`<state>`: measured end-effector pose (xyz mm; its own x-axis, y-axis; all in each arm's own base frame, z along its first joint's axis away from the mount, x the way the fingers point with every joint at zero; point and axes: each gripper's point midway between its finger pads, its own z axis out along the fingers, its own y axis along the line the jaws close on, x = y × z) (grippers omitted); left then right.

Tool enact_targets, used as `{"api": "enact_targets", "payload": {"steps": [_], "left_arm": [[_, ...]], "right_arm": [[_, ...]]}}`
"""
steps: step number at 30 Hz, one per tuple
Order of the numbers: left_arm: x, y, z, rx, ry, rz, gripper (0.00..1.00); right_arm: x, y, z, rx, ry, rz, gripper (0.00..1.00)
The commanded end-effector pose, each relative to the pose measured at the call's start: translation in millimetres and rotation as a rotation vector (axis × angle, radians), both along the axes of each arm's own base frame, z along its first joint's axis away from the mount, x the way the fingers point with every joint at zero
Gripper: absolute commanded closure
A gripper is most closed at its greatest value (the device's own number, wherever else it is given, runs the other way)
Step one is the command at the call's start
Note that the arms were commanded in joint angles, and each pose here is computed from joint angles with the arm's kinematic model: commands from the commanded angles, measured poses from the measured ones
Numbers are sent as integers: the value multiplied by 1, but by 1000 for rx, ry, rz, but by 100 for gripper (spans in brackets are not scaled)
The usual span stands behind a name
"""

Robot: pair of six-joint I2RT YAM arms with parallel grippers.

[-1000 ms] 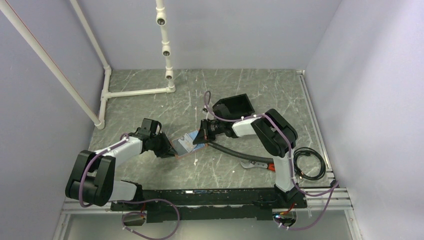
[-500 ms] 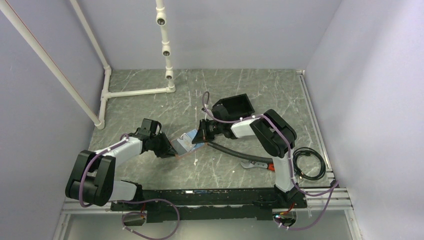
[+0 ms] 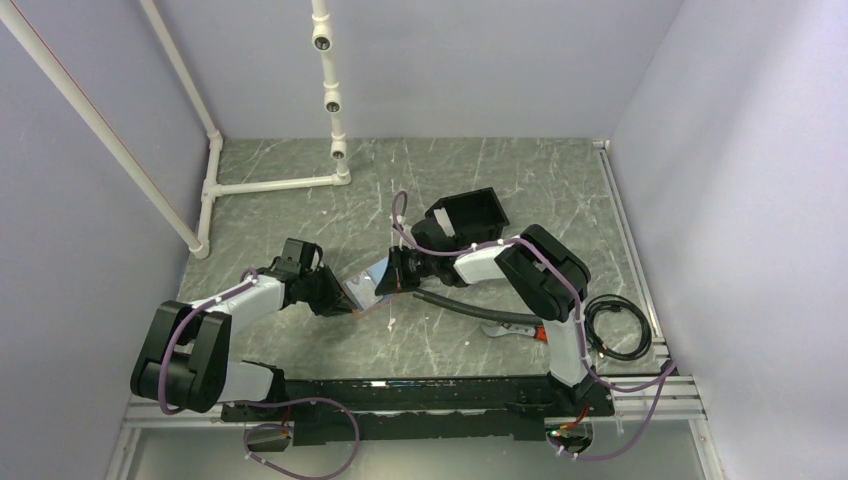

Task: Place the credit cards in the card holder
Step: Insert the credit card into the card holder.

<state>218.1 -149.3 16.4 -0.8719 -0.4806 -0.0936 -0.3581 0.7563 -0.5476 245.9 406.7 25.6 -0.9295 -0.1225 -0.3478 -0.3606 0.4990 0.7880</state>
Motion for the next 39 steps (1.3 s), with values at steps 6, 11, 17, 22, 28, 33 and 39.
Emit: {"api": "enact_targets", "payload": {"steps": [6,11,17,22,28,33,39], "left_arm": [[-11,6,-12,41,29,-6,78],[-12,7,-9,44,24,-2,78],[-15,9,-5,49,14,-2,78],[-10,4,-3,25,2,-3,79],[-15,2,-3,0,8,5,80],[-19,14,3,58,14,50,70],[-19,29,24,117,-21,123,49]], "right_arm": [[-27,17,10,-27,-75,145,92],[-27,12,16,-93,-118,164,79],[-29,4,12,-183,-205,212,67],[-46,32,19,-155,-253,287,61],[-48,38,19,-148,-241,316,53],[-52,23,57,-76,-238,337,38],[-20,-19,127,79,-211,269,28]]}}
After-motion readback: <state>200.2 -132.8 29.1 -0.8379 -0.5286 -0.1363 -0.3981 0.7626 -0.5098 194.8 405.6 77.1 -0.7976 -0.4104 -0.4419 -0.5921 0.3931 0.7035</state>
